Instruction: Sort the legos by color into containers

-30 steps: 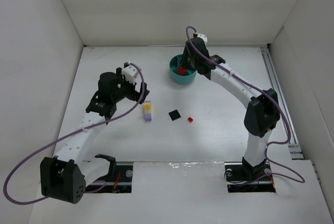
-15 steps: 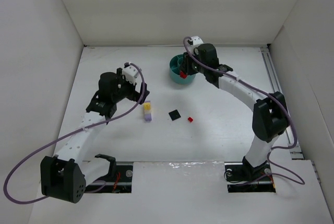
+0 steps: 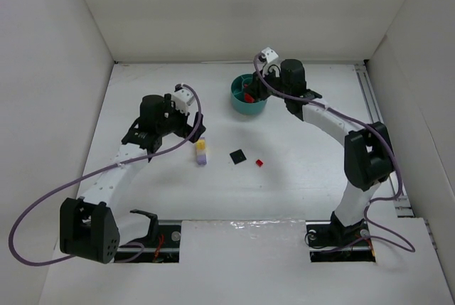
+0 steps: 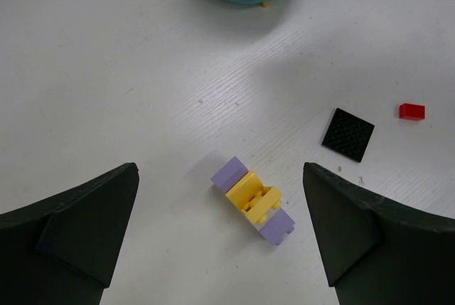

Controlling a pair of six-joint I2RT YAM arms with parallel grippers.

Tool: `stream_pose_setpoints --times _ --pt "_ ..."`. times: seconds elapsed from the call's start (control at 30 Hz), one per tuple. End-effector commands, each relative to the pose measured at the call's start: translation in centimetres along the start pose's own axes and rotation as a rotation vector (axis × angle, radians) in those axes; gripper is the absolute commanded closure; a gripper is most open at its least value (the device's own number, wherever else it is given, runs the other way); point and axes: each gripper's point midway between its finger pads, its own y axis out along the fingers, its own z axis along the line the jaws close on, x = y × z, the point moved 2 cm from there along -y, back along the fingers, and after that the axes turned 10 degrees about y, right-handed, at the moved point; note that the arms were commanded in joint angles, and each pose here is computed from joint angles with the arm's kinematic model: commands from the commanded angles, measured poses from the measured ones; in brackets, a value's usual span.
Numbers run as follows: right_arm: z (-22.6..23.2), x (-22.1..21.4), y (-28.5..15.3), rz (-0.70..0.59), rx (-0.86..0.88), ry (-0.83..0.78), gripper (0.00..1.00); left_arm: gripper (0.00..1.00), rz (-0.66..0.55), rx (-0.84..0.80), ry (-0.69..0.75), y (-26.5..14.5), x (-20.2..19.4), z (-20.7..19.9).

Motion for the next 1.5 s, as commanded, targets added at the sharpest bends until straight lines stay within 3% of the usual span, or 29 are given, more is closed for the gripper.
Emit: stream_pose_setpoints --times 0.0,0.73,1.1,1.47 --pt "0.7 3.1 0.7 -0.126 0.074 -0.093 1.00 0.01 -0.050 0.016 0.000 0.0 2.4 0.9" --pt "-1.0 2.0 2.7 -0.150 0.066 -0.235 0.97 0.01 -0.047 0.004 -0.173 0.9 1.6 3.5" --pt "-1.6 1.0 4.0 -0.150 0.039 -0.283 0.95 0.01 -0.051 -0.014 -0.173 1.3 1.7 3.5" --pt "-2.1 0.3 4.5 -0.155 0.012 -0.312 0.87 0.01 -0.043 -0.008 -0.182 1.4 1.4 3.8"
